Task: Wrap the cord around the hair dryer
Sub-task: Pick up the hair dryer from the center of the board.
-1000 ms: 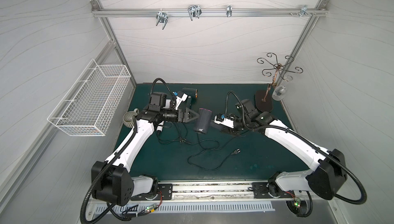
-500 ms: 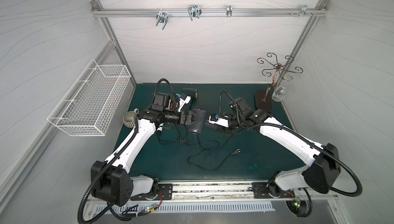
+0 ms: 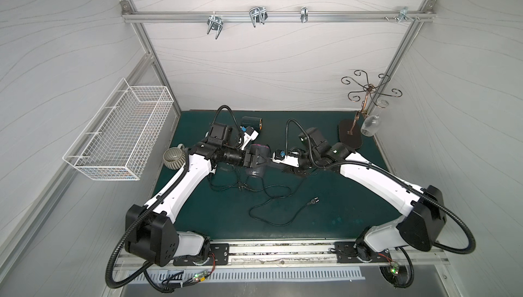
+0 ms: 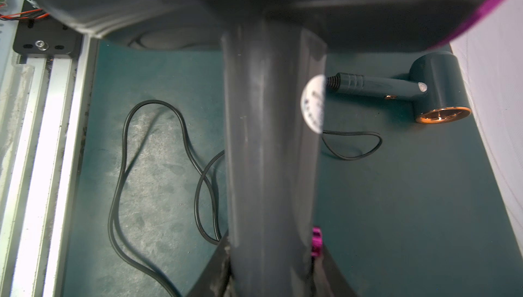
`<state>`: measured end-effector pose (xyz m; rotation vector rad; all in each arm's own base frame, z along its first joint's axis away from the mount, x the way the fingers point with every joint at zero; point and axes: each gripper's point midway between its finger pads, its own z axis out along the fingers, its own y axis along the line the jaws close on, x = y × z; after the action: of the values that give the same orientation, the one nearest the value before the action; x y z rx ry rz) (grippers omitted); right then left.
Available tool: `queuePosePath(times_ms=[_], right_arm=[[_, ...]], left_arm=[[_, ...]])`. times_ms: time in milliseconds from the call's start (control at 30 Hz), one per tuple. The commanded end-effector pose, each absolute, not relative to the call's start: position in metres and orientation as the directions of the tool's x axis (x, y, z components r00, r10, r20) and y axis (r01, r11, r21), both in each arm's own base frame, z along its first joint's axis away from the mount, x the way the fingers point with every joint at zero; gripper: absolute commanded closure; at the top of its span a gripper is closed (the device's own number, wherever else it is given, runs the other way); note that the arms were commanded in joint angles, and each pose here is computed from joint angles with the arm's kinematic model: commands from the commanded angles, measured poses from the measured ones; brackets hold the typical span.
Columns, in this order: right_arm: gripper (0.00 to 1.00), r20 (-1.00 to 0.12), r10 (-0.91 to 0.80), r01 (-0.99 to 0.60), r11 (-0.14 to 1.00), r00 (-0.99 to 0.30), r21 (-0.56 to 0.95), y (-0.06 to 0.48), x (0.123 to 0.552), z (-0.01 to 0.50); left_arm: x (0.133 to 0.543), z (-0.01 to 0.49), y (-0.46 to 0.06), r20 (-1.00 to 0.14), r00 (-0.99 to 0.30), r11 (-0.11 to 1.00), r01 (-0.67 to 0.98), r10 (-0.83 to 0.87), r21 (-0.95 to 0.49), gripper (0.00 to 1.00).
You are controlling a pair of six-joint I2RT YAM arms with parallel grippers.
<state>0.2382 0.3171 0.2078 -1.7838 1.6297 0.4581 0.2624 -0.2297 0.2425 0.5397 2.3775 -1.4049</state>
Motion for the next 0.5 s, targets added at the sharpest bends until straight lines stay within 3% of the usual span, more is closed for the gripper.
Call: queuePosePath(times_ms=[0, 67, 167, 267, 400, 467], right_arm=[[1.0, -0.696, -0.675, -0.952, -0.031, 0.244, -0.304, 0.332, 0.24, 0.235], [1.0, -0.697, -0.674, -0.952, -0.029, 0.245, -0.306, 0.333, 0.241, 0.235], [1.0, -0.703, -0.669, -0.952, -0.024, 0.242, -0.304, 0.336, 0.242, 0.235], [1.0, -0.711, -0.668, -0.949, 0.026, 0.217, -0.314, 0.337, 0.251, 0.239], [0.57, -0.745, -0.661, -0.937, 0.198, 0.089, -0.287, 0.325, 0.278, 0.255], [0.46, -0.783, -0.623, -0.928, 0.292, -0.002, -0.23, 0.31, 0.291, 0.269]], left_arm=[[0.267, 0.252, -0.233, -0.502, -0.848, 0.439, 0.522, 0.173, -0.731, 0.1], [0.268, 0.253, -0.234, -0.502, -0.848, 0.437, 0.522, 0.172, -0.732, 0.24], [0.269, 0.257, -0.234, -0.503, -0.848, 0.437, 0.522, 0.169, -0.733, 0.55], [0.273, 0.262, -0.232, -0.511, -0.844, 0.458, 0.523, 0.162, -0.719, 1.0], [0.285, 0.278, -0.224, -0.567, -0.814, 0.536, 0.538, 0.128, -0.651, 1.0], [0.291, 0.295, -0.22, -0.614, -0.783, 0.558, 0.555, 0.098, -0.618, 1.0]])
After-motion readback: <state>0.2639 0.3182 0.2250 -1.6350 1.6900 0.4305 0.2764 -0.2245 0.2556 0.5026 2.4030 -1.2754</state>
